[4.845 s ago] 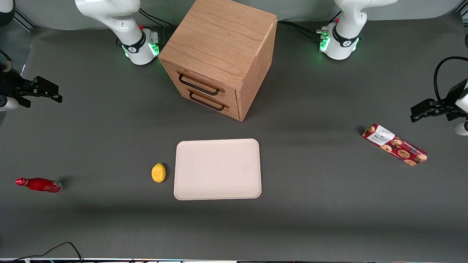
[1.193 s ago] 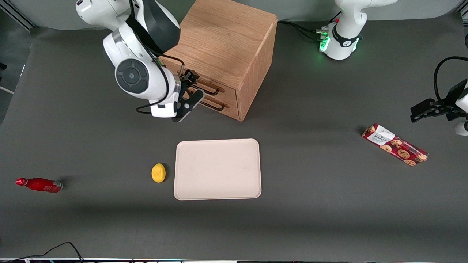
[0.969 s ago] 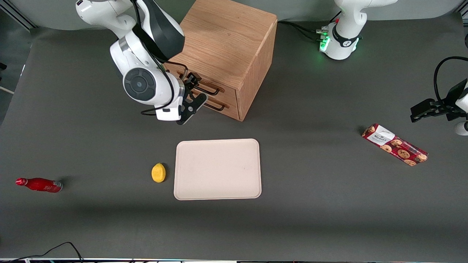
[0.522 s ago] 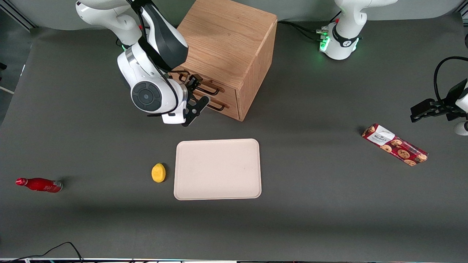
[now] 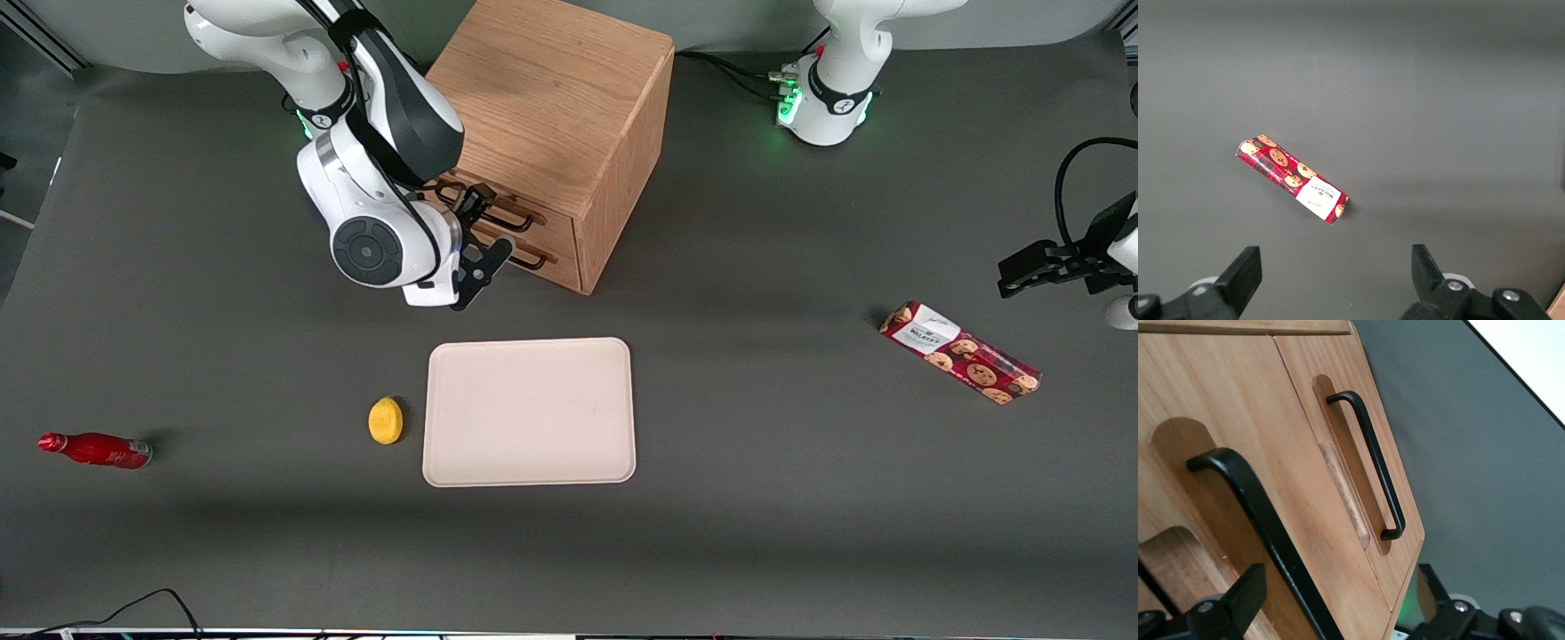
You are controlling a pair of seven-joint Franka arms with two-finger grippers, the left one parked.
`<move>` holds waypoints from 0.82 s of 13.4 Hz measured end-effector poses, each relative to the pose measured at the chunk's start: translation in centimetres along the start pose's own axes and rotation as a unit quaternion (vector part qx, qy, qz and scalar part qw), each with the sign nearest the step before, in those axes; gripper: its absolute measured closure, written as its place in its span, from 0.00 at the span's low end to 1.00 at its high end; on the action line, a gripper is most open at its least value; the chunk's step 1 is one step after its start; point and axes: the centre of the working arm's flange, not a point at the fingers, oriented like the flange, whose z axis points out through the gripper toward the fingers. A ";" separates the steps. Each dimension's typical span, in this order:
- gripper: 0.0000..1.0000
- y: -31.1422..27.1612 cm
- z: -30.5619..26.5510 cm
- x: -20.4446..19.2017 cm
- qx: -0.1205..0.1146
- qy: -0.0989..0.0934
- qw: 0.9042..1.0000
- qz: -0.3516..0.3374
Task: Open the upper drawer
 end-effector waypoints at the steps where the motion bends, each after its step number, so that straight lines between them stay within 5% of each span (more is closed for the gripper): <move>1: 0.00 0.1 0.1 0.0 0.000 -0.001 1.000 0.000; 11: 0.00 1.4 1.5 0.7 0.011 -0.009 1.000 -0.005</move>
